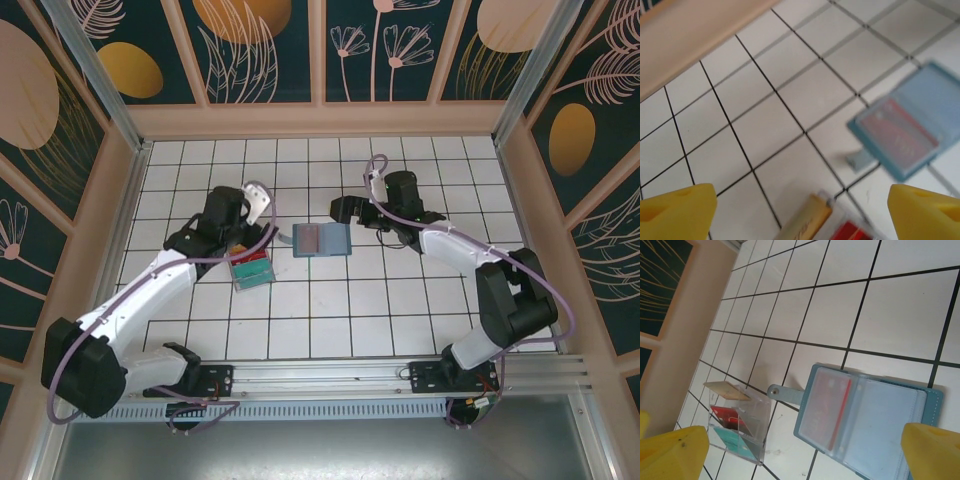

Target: Take the credit cards out of the card holder

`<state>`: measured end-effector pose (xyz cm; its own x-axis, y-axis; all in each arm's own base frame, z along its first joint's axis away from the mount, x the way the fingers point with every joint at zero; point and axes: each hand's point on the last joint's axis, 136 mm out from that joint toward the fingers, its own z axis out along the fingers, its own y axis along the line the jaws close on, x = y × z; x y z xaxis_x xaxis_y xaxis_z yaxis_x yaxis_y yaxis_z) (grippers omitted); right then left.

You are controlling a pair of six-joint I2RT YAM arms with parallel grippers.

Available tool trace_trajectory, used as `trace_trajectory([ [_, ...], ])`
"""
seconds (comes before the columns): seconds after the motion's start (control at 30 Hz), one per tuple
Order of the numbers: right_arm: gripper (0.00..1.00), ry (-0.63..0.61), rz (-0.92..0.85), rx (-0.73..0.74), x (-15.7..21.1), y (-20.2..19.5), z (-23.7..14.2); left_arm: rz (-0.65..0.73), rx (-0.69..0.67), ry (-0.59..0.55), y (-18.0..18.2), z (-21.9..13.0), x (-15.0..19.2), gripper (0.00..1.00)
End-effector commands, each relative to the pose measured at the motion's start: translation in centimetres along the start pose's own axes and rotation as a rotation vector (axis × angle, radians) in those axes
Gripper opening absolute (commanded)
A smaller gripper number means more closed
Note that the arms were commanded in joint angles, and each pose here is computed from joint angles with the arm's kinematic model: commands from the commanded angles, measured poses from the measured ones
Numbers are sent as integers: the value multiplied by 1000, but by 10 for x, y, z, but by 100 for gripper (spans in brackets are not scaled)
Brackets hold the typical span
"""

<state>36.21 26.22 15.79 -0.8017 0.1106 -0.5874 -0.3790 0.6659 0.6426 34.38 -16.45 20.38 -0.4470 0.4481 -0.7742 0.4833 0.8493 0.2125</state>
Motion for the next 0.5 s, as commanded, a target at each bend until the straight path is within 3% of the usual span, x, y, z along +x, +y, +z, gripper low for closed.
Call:
trace_trajectory([
  [0.0,99,43,-1,59,8,-11,10,-216,15,6,0,1,-18,89],
  [0.07,97,58,9,64,13,-13,14,-305,20,1,1,2,-29,85],
  [0.13,84,65,16,74,18,-17,17,-388,43,-8,-2,3,-38,79],
  [0.2,68,74,25,89,23,-22,20,-470,76,-17,-6,6,-44,70],
  [0.33,26,122,98,142,38,-46,30,-632,185,7,-26,18,-50,56],
  [0.47,14,149,132,172,48,-59,36,-768,294,49,-47,34,-47,43],
])
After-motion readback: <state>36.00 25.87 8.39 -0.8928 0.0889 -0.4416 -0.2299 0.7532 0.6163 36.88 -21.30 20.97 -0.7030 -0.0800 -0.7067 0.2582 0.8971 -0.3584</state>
